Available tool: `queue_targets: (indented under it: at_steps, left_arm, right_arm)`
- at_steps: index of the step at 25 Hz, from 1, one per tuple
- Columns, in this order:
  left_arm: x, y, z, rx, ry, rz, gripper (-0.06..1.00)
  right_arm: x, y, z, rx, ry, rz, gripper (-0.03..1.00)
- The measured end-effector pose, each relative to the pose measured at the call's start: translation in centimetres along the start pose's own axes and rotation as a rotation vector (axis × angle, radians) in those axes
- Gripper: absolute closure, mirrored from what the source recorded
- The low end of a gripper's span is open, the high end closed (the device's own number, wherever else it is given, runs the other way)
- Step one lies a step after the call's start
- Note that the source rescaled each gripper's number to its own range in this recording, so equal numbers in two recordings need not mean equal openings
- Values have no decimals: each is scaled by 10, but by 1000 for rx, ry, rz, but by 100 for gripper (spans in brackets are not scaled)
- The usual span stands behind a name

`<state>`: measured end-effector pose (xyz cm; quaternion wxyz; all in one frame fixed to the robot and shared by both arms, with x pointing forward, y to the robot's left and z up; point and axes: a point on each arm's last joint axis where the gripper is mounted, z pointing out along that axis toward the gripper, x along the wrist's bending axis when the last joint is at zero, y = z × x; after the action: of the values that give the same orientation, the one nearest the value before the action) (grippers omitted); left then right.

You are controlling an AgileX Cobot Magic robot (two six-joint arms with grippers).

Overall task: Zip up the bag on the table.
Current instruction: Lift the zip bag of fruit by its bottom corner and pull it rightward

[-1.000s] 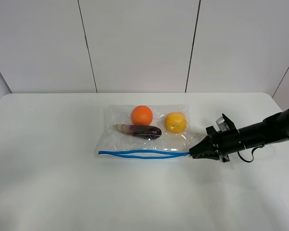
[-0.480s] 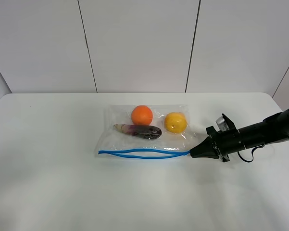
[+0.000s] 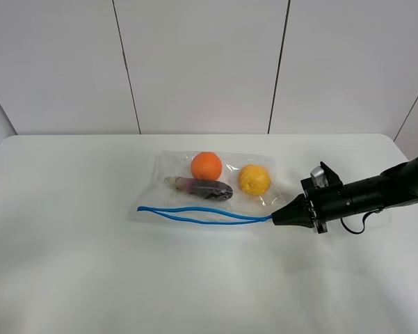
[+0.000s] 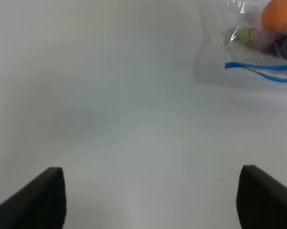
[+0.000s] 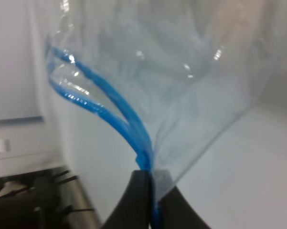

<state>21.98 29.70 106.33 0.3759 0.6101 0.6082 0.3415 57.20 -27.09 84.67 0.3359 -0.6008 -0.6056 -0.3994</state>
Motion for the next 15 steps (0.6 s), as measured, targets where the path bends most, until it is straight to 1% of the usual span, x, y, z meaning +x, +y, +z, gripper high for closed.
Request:
queue_targets:
  at_steps: [3,5,11,15]
  left_arm:
    - [0,0,0,0,0,0,-6]
    - [0,0,0,0,0,0,-6]
    - [0,0,0,0,0,0,-6]
    - [0,0,0,0,0,0,-6]
  right_arm:
    - [3,1,-1,-7,12,5,97]
    - [10,3,-4,-17,11,-1,97]
    - [44,7,-23,-59,-6,-64,97]
    - [56,6,-29,-64,-11,-95,97]
